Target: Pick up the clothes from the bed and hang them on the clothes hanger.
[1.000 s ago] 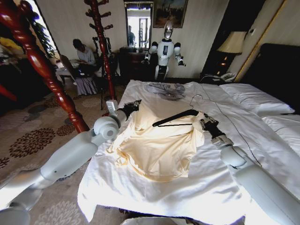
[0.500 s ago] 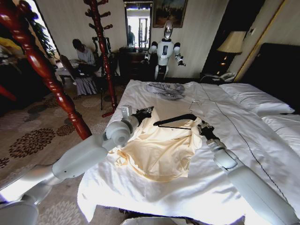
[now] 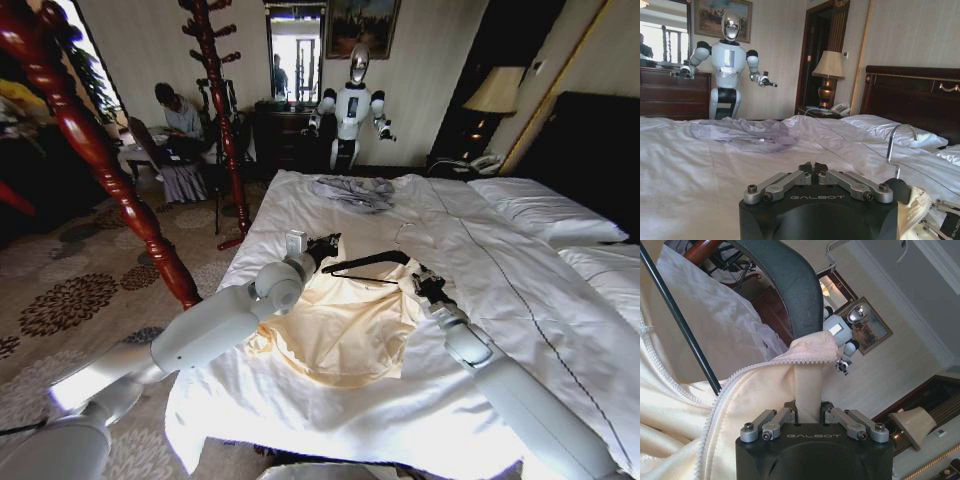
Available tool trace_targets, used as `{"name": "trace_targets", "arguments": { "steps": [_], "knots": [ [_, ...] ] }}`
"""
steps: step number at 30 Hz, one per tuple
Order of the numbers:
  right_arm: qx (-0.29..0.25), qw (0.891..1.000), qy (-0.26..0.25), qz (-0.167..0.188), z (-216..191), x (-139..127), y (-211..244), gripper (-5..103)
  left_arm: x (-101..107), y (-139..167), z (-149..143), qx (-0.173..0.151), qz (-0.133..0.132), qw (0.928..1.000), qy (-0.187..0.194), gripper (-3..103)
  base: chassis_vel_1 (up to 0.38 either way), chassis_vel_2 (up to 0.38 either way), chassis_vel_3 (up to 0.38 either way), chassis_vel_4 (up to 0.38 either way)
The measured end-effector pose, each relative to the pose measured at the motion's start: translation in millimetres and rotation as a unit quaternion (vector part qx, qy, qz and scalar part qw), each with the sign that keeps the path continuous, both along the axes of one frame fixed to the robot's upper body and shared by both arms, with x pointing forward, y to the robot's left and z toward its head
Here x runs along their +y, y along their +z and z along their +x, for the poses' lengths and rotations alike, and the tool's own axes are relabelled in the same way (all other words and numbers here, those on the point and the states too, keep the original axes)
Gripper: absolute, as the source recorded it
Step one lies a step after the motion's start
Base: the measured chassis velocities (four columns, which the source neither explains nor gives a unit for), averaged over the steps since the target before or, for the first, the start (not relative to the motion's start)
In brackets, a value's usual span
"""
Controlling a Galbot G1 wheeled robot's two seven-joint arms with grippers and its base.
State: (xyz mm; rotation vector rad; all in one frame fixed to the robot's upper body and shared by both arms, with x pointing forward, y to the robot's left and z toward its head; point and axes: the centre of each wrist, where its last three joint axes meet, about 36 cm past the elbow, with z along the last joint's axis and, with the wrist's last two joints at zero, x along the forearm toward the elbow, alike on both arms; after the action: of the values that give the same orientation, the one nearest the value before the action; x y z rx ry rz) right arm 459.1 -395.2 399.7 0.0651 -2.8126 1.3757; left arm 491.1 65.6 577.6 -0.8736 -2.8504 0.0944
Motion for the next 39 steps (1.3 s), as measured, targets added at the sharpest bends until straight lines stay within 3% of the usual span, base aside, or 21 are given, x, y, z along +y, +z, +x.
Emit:
{"name": "trace_targets", "arguments": {
  "steps": [10,18,25,29,39],
  "knots": [
    [0.026,1.0,-0.012,0.009,1,12,-9,21,-23,-13,-12,-0.005,0.02,0.9995,-0.024,1,0.0,0.0,0.0,0.0],
    [0.04,0.999,-0.022,0.019,0,22,-15,21,-45,-38,-27,-0.012,0.052,0.9974,-0.048,1,0.0,0.0,0.0,0.0],
    [0.046,0.998,-0.027,0.028,-1,29,-14,21,-61,-44,-37,-0.008,0.051,0.9964,-0.067,1,0.0,0.0,0.0,0.0],
    [0.045,0.998,-0.03,0.035,-1,37,-12,21,-81,-45,-43,-0.005,0.044,0.9955,-0.083,1,0.0,0.0,0.0,0.0],
    [0.045,0.998,-0.026,0.037,-3,43,-12,21,-98,-49,-49,-0.014,0.048,0.9939,-0.098,1,0.0,0.0,0.0,0.0]
  ]
}}
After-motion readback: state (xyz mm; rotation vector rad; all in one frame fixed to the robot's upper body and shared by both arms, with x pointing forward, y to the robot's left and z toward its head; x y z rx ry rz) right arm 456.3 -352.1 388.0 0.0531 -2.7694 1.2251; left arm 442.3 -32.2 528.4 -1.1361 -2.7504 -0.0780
